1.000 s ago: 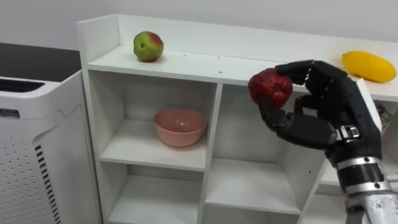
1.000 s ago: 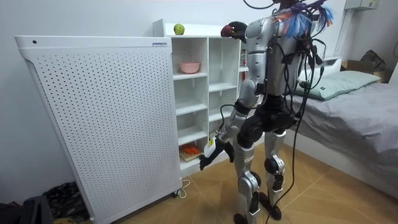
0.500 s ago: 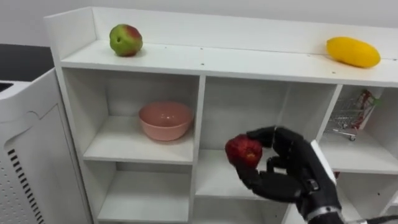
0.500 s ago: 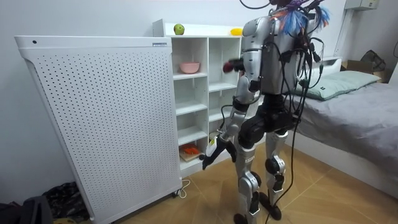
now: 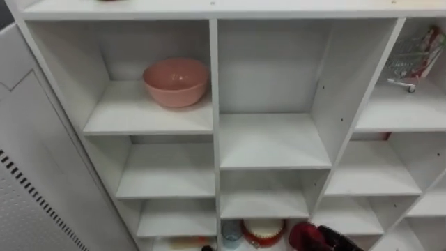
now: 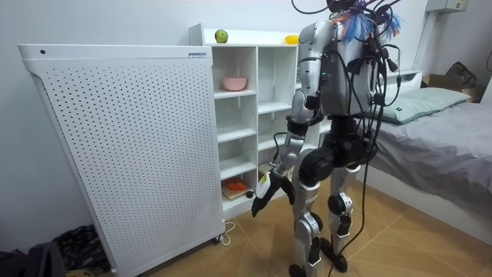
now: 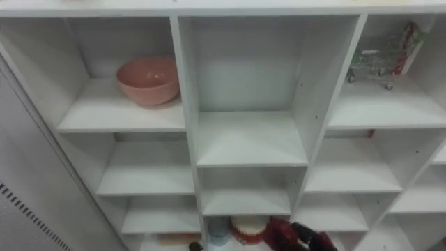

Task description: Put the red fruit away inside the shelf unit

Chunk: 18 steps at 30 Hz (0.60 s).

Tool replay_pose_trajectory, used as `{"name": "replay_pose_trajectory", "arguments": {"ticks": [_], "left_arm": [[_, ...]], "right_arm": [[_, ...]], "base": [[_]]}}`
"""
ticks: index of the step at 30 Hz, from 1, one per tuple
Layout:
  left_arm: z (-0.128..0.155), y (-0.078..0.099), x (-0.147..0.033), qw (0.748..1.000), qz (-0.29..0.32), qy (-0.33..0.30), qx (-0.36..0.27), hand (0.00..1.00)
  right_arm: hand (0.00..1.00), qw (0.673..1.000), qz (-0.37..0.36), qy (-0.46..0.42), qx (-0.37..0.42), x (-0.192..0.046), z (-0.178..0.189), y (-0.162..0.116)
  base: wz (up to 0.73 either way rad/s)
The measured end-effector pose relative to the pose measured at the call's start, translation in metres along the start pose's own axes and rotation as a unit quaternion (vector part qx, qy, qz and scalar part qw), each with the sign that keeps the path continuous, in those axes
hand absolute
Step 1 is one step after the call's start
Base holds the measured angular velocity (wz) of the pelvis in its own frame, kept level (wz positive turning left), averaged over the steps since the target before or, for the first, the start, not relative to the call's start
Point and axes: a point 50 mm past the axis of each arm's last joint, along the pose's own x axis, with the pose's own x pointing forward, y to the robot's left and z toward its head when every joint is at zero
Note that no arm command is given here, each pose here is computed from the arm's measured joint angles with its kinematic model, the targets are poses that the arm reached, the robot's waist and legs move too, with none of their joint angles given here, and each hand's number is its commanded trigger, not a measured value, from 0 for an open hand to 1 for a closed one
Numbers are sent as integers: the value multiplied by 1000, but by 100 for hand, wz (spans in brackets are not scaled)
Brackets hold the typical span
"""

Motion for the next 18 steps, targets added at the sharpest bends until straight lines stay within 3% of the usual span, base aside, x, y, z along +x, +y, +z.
{"name": "replay_pose_trajectory", "arguments": {"ticks": [3, 7, 18], "left_arm": [[-1, -2, -1, 1000, -6, 10, -1, 0], [-2, -3, -1, 1000, -9, 18, -4, 0], [21, 0, 0, 999, -7, -37, 34, 0]], "right_arm": [[100, 995, -25, 18, 99, 8, 4, -4], [100, 990, -17, 30, 140, 13, 10, 4], [100, 963, 21, -55, 262, 29, 98, 25]], "base": [[0], [13], [14]]}}
